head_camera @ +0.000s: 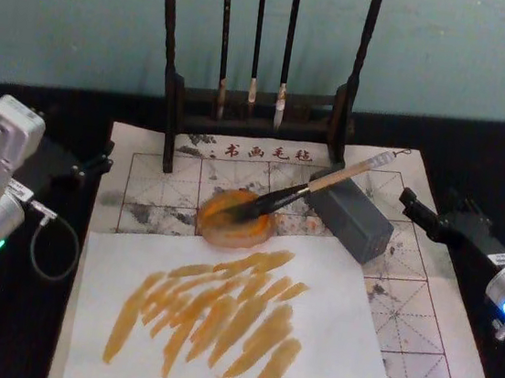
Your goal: Pick up the brush from the inkstone, write on the paper, then place the brush back to its original position.
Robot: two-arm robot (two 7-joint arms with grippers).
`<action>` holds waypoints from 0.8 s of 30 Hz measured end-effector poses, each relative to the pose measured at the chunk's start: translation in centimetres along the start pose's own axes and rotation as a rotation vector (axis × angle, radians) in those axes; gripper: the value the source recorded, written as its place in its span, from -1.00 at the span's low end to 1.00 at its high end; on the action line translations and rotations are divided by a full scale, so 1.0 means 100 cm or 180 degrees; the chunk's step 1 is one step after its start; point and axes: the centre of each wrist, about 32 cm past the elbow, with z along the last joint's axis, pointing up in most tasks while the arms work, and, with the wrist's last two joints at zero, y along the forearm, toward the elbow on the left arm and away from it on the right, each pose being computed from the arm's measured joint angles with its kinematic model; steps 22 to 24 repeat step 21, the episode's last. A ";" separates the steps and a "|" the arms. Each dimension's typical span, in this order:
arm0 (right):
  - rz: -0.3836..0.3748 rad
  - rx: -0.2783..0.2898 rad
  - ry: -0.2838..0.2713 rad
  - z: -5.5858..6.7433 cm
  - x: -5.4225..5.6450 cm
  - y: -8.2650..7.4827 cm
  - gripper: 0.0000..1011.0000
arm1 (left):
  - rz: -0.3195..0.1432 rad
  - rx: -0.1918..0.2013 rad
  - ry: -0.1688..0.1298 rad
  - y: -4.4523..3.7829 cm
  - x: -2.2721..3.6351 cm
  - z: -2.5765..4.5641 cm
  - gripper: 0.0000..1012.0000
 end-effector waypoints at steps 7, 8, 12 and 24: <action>0.0000 0.0000 0.0000 0.000 0.000 0.000 0.98 | 0.0000 0.0000 0.0000 0.0000 0.0000 0.0000 0.98; 0.0000 0.0000 0.0000 0.000 0.000 0.000 0.98 | 0.0000 0.0000 0.0000 0.0000 0.0000 0.0000 0.98; 0.0000 0.0000 0.0000 0.000 0.000 0.000 0.98 | 0.0000 0.0000 0.0000 0.0000 0.0000 0.0000 0.98; 0.0000 0.0000 0.0000 0.000 0.000 0.000 0.98 | 0.0000 0.0000 0.0000 0.0000 0.0000 0.0000 0.98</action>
